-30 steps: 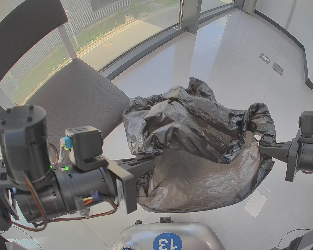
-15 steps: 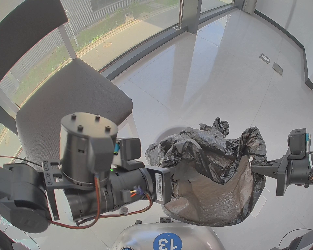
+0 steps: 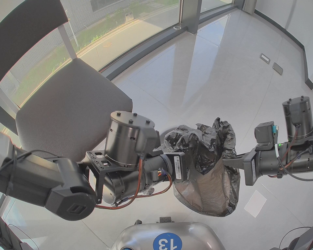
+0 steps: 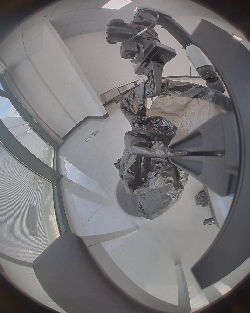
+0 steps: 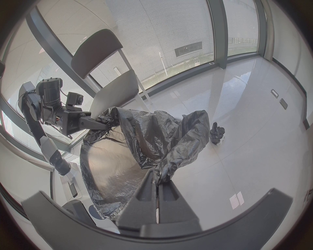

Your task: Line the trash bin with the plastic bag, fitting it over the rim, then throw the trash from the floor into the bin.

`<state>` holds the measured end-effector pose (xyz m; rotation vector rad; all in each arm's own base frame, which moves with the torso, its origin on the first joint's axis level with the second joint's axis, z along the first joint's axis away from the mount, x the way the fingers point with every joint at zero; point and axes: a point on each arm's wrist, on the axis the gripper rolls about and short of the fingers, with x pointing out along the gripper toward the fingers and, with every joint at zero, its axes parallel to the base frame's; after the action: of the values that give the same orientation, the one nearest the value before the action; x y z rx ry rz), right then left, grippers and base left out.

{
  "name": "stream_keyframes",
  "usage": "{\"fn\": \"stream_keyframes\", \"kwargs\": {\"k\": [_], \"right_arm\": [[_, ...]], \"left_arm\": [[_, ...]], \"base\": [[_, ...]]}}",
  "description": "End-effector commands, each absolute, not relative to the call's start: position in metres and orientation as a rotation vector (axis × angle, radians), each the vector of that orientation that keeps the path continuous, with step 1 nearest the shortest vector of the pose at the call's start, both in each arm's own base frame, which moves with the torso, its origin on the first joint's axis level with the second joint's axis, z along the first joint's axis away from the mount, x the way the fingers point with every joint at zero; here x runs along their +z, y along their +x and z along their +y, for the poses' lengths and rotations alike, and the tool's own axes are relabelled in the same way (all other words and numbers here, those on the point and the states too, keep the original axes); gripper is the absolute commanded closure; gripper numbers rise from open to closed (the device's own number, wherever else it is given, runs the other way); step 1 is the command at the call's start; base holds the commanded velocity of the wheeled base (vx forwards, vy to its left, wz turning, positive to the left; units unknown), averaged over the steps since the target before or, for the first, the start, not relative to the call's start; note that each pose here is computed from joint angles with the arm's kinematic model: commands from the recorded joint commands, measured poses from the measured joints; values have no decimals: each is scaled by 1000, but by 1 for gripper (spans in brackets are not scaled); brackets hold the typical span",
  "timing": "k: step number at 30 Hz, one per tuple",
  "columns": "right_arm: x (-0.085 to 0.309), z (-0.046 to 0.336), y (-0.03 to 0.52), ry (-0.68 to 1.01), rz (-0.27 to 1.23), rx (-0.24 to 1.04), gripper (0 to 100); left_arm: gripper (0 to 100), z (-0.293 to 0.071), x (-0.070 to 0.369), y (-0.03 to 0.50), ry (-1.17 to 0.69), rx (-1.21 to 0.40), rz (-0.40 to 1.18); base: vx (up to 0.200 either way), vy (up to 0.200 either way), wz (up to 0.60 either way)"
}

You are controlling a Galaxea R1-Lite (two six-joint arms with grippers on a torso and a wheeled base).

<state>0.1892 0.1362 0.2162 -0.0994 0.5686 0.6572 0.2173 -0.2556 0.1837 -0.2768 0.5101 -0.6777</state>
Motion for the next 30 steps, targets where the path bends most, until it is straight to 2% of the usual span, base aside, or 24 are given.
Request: {"fn": "stream_keyframes", "kwargs": {"k": [1, 18, 26, 30], "right_arm": [[197, 160, 209, -121, 624, 693, 100], [172, 216, 240, -123, 680, 753, 100], [164, 205, 251, -79, 721, 689, 100], [157, 189, 272, -54, 722, 618, 100]], "left_arm": [[100, -251, 169, 228, -263, -631, 542], [100, -223, 161, 223, -244, -564, 570], [100, -238, 154, 238, -237, -560, 575], [100, -250, 143, 267, -230, -483, 551]], "base": [[0, 0, 0], [0, 0, 0], [0, 0, 0], [0, 0, 0]]}}
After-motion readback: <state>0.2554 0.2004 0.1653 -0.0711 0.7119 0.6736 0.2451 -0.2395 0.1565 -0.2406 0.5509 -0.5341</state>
